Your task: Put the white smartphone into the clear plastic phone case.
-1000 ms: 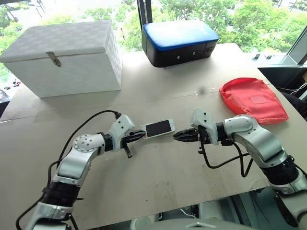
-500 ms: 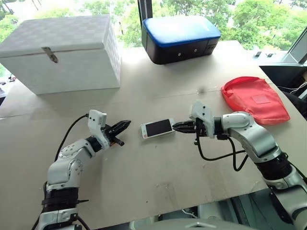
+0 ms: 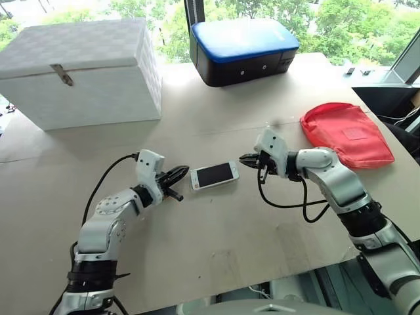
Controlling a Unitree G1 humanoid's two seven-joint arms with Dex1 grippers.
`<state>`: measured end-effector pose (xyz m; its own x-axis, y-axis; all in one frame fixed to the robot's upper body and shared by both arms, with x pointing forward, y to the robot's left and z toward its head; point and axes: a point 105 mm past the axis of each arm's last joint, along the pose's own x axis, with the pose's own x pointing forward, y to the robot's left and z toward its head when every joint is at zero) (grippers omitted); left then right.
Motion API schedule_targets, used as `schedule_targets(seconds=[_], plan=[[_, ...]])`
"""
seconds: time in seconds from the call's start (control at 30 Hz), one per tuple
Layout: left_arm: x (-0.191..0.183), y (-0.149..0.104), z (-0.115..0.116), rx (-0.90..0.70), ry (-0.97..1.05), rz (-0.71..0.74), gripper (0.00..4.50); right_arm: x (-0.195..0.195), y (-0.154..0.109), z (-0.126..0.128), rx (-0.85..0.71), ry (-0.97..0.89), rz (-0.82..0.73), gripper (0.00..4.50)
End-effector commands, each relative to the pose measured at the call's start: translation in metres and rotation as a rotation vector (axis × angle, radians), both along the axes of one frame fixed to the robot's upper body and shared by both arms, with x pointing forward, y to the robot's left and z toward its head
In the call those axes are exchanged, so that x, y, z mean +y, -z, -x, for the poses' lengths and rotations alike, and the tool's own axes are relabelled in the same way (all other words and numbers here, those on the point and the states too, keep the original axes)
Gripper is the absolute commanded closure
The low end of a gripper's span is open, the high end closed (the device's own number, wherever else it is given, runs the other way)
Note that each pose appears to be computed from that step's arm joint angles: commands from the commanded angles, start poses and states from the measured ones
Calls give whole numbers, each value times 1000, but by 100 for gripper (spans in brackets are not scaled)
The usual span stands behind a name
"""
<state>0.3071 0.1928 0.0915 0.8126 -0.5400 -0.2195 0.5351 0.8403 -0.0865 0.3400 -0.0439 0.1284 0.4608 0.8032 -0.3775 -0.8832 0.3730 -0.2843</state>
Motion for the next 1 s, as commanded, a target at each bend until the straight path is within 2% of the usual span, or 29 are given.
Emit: schedule_targets(seconds=[0.03,0.17,0.33,0.43,0.53,0.73,1.0], plan=[[-11,-17,11,-43,52,-53,445,4,1,-6,-52,0,46,450],[-23,-17,22,-8,96,-73,445,12,13,-1,-24,-49,82,450],[-33,-19,24,13,110,-64,445,25,23,10,21,-140,88,450],[-27,-21,21,8,88,-62,445,28,25,9,30,-153,87,450],[0,-23,14,-7,-10,-38,445,24,22,2,11,-135,98,450],[23,-7,23,49,-31,-96,445,15,22,-2,1,-121,111,450],[11,15,40,127,134,-142,445,13,14,-1,-13,-131,111,450]])
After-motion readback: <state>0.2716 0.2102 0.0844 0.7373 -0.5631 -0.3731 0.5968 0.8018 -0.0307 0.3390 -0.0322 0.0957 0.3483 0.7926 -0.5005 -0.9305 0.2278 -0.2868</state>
